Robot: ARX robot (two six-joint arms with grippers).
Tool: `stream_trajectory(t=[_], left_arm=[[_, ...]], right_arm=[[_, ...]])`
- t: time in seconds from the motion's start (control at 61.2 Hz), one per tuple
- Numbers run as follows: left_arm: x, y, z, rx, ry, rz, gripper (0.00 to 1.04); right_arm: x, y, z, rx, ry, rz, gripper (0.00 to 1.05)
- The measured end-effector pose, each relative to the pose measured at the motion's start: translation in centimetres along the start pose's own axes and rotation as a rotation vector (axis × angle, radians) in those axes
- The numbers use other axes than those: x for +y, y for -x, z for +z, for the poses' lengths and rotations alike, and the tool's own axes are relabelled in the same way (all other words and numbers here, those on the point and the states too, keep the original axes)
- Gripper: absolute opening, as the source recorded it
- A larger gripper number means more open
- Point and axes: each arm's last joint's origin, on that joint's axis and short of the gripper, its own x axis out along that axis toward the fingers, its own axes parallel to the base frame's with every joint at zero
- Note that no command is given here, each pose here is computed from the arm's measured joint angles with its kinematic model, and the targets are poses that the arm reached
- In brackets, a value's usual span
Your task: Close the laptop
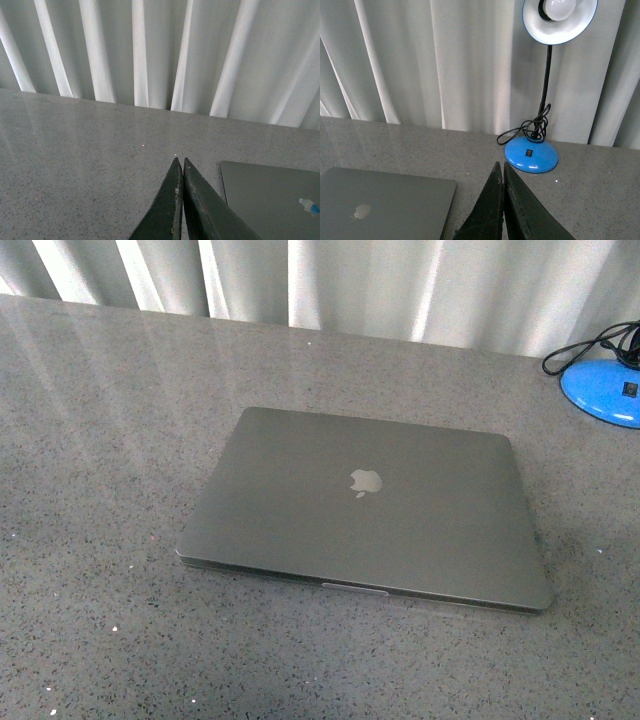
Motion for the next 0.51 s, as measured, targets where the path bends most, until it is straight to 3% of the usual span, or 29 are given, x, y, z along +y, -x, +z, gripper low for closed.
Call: stream_trajectory(t=[0.506], left_arm=[[0.0,1.3,0.1,-0.003,0.000,0.000,0.04]], right_arm=[[0.0,1.2,0.0,-0.003,0.000,0.000,0.01]])
